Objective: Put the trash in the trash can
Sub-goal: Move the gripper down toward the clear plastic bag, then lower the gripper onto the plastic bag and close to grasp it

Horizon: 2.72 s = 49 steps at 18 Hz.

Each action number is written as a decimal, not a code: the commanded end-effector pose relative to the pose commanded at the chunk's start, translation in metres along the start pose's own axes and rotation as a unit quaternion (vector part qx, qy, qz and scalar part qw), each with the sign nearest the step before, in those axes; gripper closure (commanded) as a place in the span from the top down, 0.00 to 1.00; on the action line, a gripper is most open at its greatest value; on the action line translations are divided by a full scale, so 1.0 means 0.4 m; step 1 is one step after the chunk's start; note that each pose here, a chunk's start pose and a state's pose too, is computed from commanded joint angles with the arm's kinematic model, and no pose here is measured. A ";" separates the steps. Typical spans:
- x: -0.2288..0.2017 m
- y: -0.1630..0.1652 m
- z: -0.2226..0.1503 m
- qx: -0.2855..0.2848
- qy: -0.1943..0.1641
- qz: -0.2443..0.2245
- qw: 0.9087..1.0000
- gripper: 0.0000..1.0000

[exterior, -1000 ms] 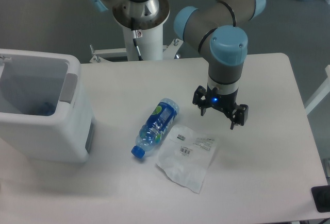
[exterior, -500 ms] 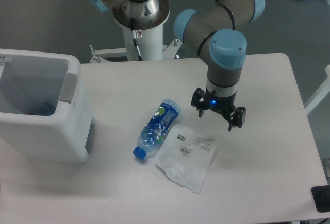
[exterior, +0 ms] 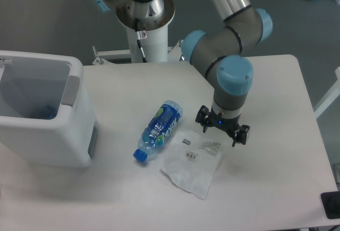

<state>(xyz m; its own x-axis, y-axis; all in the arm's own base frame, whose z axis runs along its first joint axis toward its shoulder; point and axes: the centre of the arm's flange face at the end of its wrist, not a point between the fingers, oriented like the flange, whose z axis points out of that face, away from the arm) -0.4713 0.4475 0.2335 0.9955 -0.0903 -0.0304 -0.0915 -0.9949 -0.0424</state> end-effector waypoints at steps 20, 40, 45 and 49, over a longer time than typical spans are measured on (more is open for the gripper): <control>0.017 -0.014 0.102 -0.013 0.028 -0.014 0.999 1.00; 0.013 -0.002 0.127 -0.037 0.022 -0.017 0.999 0.00; 0.011 -0.003 0.119 -0.040 0.016 -0.014 0.999 0.00; 0.005 -0.006 0.092 -0.032 0.009 -0.013 0.999 0.00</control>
<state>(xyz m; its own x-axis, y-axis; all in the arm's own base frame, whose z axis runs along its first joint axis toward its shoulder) -0.4702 0.4515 0.1968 0.9978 -0.0645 -0.0117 -0.0643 -0.9977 0.0216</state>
